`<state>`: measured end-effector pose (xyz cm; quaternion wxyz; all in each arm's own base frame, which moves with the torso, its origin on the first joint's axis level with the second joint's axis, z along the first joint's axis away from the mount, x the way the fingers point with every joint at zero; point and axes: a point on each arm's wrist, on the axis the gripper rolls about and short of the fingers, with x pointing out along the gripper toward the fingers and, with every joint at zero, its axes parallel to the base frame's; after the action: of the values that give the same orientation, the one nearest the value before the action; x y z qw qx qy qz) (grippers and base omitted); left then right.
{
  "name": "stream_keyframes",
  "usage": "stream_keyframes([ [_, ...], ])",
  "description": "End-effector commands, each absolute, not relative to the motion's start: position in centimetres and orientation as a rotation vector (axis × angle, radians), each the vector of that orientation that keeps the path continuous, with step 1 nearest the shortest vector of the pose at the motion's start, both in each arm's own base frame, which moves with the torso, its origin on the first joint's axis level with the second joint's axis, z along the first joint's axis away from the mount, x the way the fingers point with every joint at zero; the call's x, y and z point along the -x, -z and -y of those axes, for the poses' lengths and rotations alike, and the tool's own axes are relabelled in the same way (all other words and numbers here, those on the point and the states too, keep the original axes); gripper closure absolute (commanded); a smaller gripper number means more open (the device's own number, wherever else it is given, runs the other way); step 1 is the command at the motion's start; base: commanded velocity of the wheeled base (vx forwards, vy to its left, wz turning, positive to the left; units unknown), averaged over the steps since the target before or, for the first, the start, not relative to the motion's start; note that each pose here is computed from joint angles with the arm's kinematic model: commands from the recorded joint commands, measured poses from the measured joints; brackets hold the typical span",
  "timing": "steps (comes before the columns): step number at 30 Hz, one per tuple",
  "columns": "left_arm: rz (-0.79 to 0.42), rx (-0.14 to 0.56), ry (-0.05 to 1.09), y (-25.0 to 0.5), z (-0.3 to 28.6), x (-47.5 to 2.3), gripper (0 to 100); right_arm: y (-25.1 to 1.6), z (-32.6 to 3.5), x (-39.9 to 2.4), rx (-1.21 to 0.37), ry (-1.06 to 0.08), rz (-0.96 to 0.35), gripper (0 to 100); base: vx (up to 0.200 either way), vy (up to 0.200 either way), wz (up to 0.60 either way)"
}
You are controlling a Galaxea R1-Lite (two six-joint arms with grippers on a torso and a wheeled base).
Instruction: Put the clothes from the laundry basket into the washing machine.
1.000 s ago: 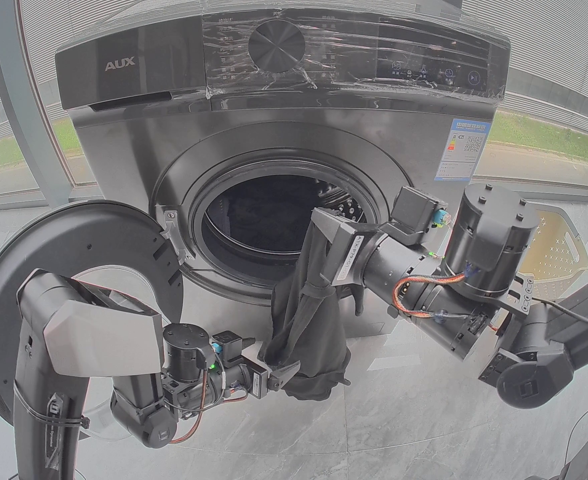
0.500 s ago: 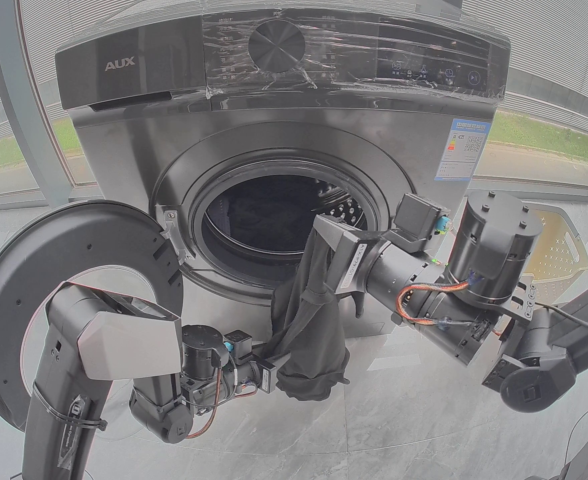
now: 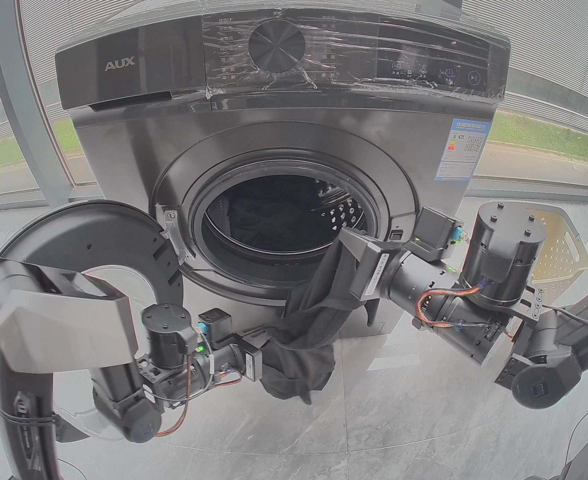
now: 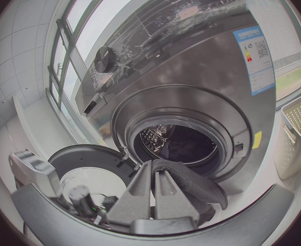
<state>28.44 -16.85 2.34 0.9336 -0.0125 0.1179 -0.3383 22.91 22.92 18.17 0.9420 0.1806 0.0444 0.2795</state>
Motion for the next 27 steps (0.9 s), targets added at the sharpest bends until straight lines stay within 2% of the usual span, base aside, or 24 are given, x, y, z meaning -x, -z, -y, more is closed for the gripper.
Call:
stream_keyframes([
  [1,-0.068,0.072,0.751,-10.9,13.4,-22.0,100,-16.6,-19.9,-21.9,-0.388,-0.52,-0.171,100,0.0,0.0,0.0],
  [11,0.072,0.101,0.758,-14.5,12.1,-19.5,100,-14.0,-17.1,-21.8,-0.36,-0.423,-0.258,100,0.0,0.0,0.0],
  [15,0.092,0.107,0.77,-15.0,12.1,-19.3,100,-13.1,-16.3,-21.5,-0.372,-0.395,-0.295,100,0.0,0.0,0.0],
  [20,0.093,0.107,0.762,-15.0,12.0,-19.6,100,-12.5,-15.9,-21.0,-0.375,-0.391,-0.324,100,0.0,0.0,0.0],
  [27,0.143,0.113,0.747,-16.0,12.4,-21.1,100,-12.8,-14.9,-19.6,-0.381,-0.456,-0.342,100,0.0,0.0,0.0],
])
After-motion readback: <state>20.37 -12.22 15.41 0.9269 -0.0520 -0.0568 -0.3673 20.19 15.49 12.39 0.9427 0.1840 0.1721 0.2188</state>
